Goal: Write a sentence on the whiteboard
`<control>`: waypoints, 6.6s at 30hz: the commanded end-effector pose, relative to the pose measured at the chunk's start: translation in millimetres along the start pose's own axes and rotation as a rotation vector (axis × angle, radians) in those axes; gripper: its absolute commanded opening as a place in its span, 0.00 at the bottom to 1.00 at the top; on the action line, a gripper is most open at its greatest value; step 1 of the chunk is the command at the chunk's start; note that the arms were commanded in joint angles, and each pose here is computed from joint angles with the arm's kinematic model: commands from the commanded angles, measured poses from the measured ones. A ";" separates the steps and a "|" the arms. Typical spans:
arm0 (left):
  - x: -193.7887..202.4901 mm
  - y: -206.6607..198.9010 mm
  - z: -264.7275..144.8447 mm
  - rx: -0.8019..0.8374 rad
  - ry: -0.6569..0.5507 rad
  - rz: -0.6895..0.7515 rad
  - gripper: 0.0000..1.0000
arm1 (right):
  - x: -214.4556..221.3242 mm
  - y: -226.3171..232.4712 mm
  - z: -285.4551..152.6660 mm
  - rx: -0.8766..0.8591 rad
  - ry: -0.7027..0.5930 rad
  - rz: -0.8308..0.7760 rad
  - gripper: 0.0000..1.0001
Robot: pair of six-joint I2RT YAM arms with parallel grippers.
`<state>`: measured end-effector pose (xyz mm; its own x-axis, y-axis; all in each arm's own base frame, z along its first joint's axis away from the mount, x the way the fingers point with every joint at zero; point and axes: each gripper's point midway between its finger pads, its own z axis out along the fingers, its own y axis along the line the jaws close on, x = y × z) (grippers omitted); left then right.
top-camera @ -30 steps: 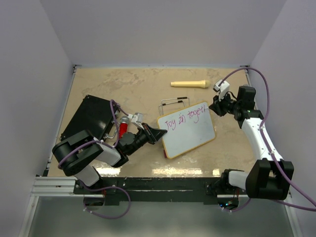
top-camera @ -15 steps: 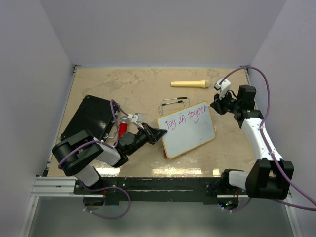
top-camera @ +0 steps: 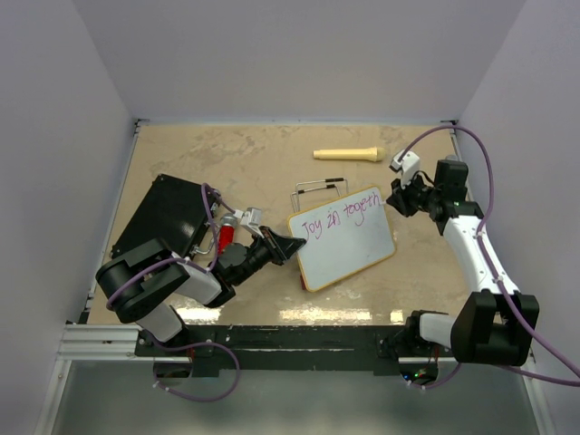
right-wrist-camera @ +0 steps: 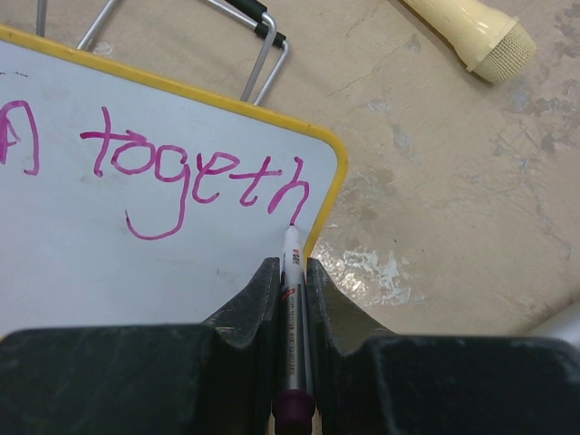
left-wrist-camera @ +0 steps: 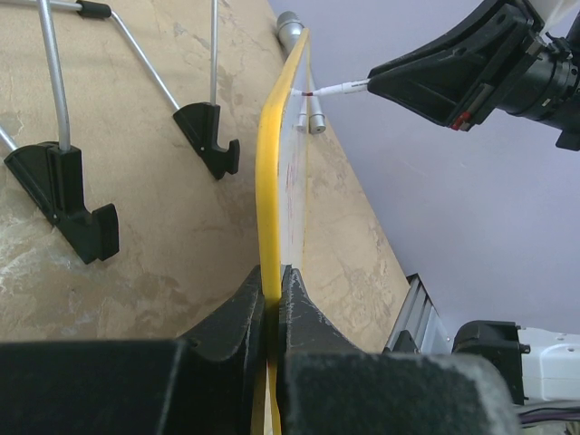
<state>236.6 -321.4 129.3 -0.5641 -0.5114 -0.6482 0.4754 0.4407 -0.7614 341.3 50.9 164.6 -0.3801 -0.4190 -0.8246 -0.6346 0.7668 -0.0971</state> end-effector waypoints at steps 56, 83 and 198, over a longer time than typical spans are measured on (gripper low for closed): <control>-1.5 -3.3 7.9 0.003 0.000 0.009 0.00 | -31.1 142.0 -57.8 -0.627 -0.292 -0.278 0.00; -14.5 -6.6 25.0 -0.020 -0.077 -0.089 0.00 | -38.4 173.0 -24.5 -0.612 -0.211 -0.358 0.00; -3.8 -1.5 26.1 -0.030 -0.077 -0.113 0.00 | -42.8 184.7 17.4 -0.487 -0.107 -0.389 0.00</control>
<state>253.5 -335.6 117.2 -0.5975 -0.6017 -0.5301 0.3288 0.4191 -0.8463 229.3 217.1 161.2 -0.0429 -0.5512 -0.8333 -0.9748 0.2058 -0.0860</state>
